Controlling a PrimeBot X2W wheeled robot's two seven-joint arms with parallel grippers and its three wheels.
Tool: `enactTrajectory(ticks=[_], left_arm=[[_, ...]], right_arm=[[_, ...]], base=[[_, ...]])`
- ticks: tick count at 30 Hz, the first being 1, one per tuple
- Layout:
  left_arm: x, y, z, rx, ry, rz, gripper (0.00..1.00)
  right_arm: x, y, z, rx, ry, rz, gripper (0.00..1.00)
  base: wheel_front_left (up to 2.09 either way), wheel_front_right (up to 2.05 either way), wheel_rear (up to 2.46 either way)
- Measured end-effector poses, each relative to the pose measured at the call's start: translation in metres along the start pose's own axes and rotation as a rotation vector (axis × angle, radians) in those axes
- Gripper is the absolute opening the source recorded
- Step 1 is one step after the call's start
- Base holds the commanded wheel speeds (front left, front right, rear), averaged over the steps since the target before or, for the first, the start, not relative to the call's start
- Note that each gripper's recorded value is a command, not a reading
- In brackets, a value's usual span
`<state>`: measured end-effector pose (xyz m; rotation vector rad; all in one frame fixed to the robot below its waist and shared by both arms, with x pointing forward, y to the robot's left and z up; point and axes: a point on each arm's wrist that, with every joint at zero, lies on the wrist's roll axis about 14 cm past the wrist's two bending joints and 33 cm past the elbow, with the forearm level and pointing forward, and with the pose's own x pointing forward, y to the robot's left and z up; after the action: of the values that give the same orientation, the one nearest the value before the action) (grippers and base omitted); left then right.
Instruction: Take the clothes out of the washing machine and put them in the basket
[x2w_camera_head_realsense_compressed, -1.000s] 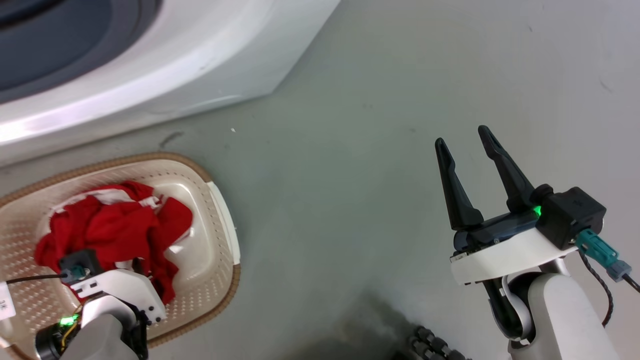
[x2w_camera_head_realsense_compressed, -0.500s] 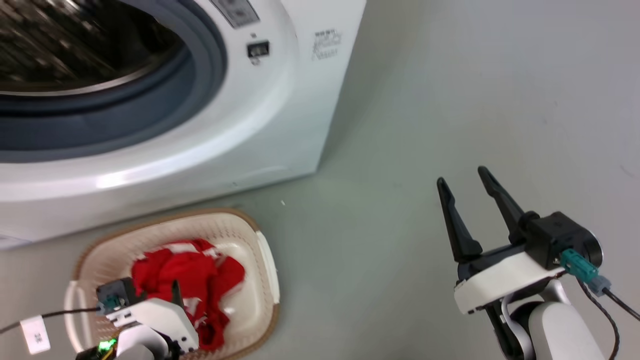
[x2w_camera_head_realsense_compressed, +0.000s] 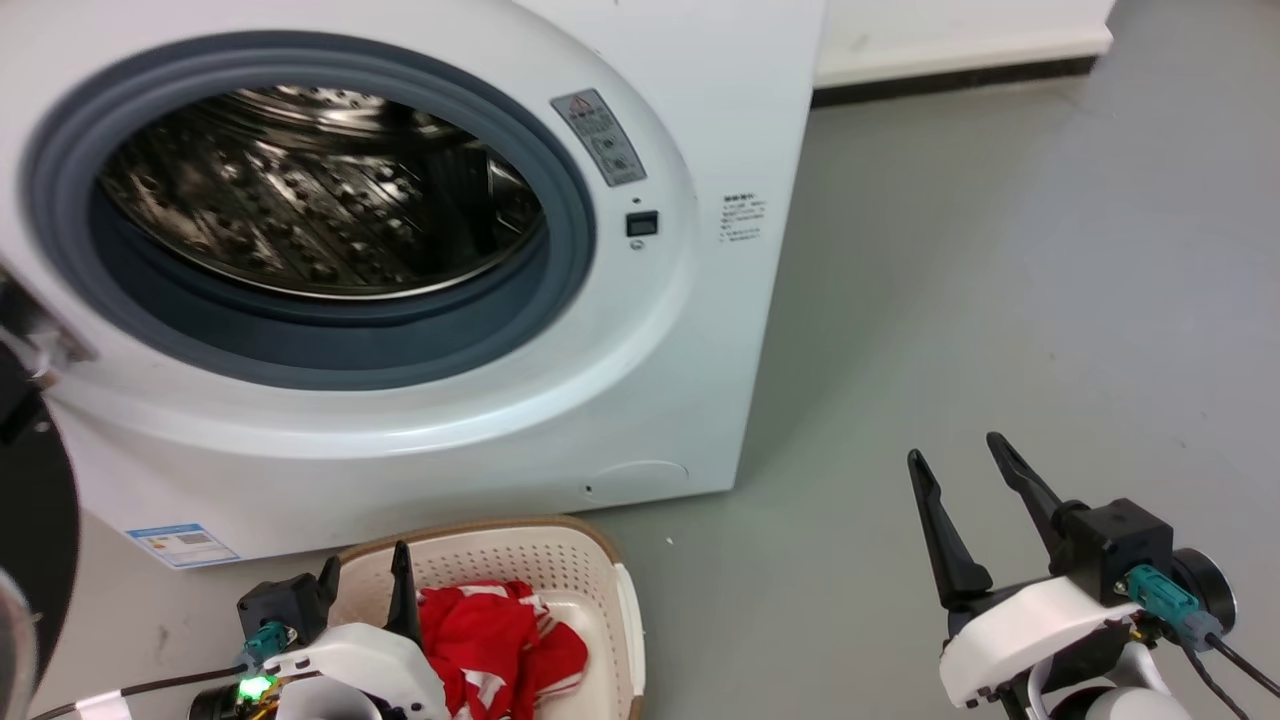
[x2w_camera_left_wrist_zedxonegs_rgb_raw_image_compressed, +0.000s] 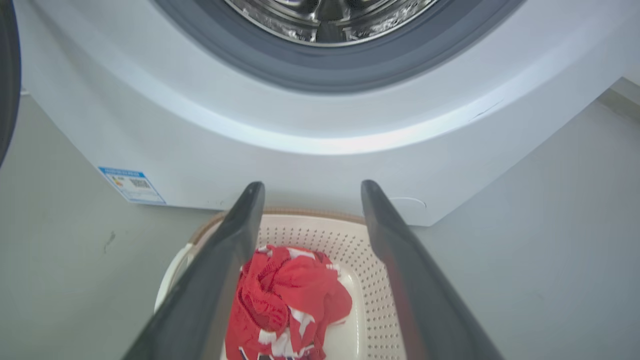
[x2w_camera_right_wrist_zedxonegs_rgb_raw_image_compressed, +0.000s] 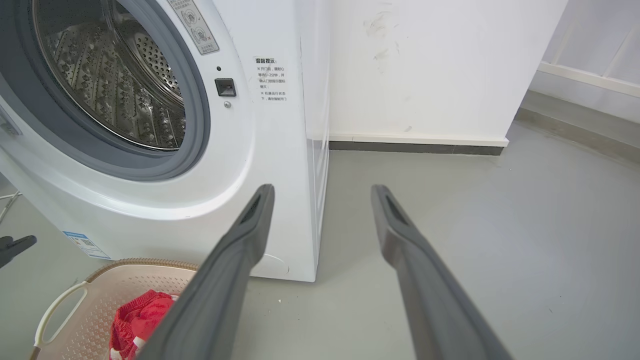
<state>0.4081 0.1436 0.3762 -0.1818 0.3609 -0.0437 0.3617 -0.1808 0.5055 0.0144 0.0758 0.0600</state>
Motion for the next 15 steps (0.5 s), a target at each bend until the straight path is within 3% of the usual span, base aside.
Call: enactTrajectory(ticks=[9,15], left_arm=[[-0.043,0.001,0.089,0.088,-0.315,-0.009,1.00],[-0.071,0.001,0.126,0.156,-0.454,-0.007,1.00]], right_arm=[[-0.013,0.014,0.018,-0.006,-0.050,0.041,1.00],[-0.016,0.017,0.023,-0.011,-0.065,0.052,1.00]], base=[[0.00,0.00,0.00],[0.00,0.00,0.00]])
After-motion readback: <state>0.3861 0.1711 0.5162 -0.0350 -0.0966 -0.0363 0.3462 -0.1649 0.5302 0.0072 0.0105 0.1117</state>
